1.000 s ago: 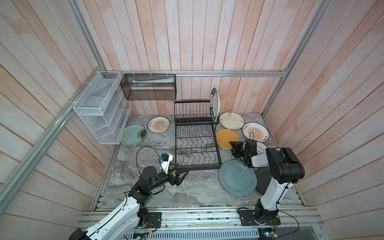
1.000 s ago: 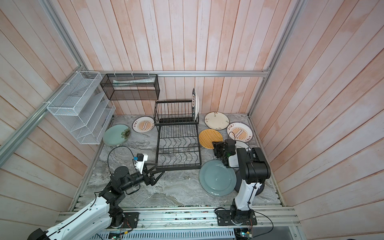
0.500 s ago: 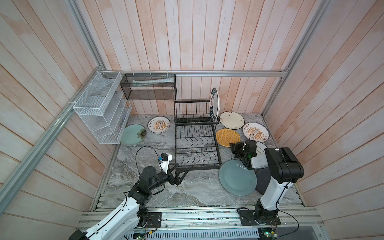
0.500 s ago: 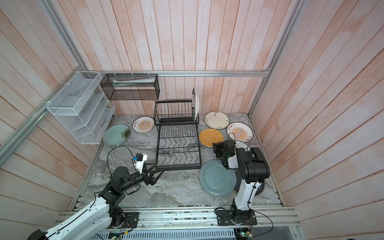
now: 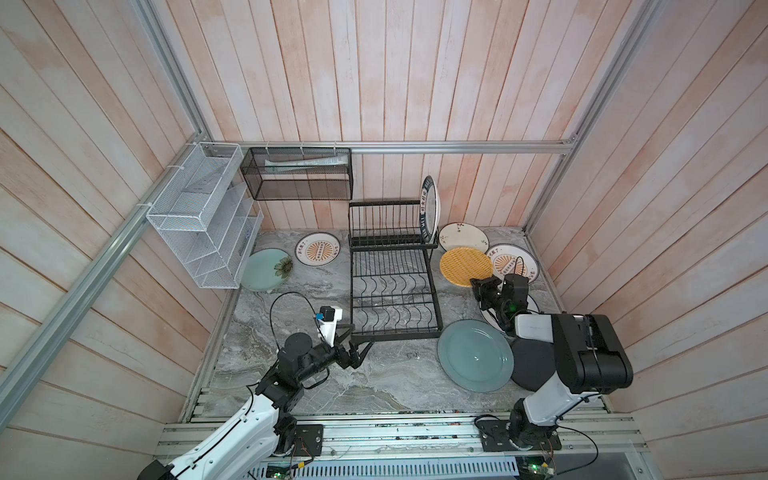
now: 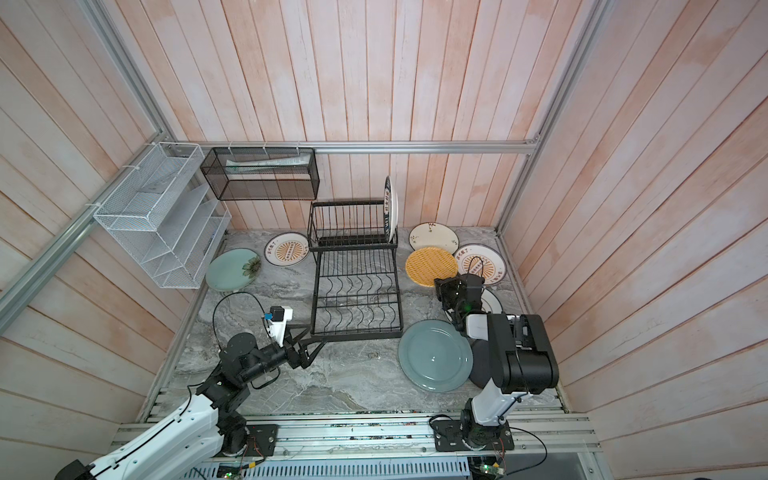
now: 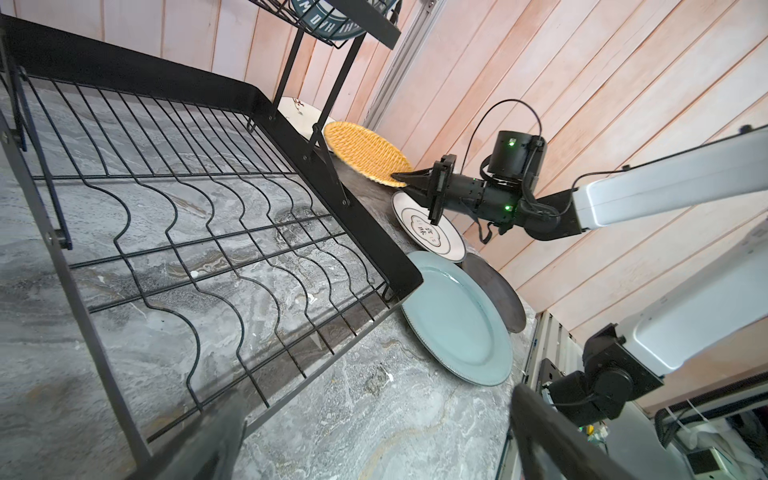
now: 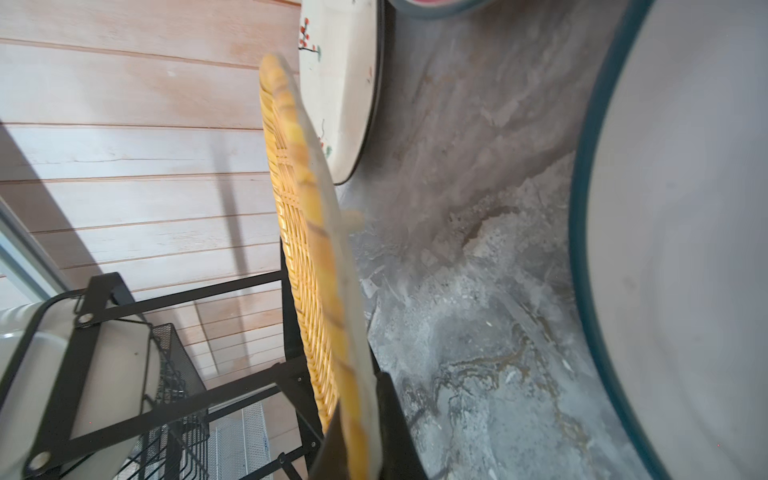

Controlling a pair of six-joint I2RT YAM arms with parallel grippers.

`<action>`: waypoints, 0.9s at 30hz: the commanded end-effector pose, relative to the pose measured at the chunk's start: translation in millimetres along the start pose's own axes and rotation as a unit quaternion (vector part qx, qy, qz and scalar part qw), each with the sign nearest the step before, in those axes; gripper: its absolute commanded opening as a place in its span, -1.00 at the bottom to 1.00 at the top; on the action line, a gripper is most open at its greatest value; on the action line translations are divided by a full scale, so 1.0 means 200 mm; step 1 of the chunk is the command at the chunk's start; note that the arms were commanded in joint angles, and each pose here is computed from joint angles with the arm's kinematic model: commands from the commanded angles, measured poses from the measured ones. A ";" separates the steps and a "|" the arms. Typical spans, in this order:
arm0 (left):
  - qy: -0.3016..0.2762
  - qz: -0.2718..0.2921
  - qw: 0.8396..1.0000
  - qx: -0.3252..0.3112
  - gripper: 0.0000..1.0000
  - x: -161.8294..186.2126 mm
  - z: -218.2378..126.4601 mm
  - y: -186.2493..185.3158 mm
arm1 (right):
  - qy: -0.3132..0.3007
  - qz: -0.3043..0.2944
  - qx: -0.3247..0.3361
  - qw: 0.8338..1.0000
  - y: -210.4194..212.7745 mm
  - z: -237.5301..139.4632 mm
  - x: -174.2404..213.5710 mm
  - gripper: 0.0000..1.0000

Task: Load the plates into the dish rack
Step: 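Lift the upright wicker plate with the right gripper while the left reaches toward it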

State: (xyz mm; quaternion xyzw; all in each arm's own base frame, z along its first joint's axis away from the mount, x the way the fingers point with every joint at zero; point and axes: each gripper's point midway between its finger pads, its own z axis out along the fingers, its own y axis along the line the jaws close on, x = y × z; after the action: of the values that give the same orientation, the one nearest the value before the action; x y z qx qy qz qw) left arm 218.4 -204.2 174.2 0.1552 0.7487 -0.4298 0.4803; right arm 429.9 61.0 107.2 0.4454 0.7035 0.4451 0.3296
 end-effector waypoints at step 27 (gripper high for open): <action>-0.064 0.050 0.997 0.003 1.00 -0.22 0.15 -0.21 | 0.046 -0.167 0.096 0.980 0.08 -0.70 0.14 -1.00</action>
State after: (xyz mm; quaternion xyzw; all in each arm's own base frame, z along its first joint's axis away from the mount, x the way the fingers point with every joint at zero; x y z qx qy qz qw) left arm 225.9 -222.2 201.7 0.1193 0.7307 -0.4406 0.5077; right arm 313.9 39.0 177.7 0.3392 0.8146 0.3340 0.3315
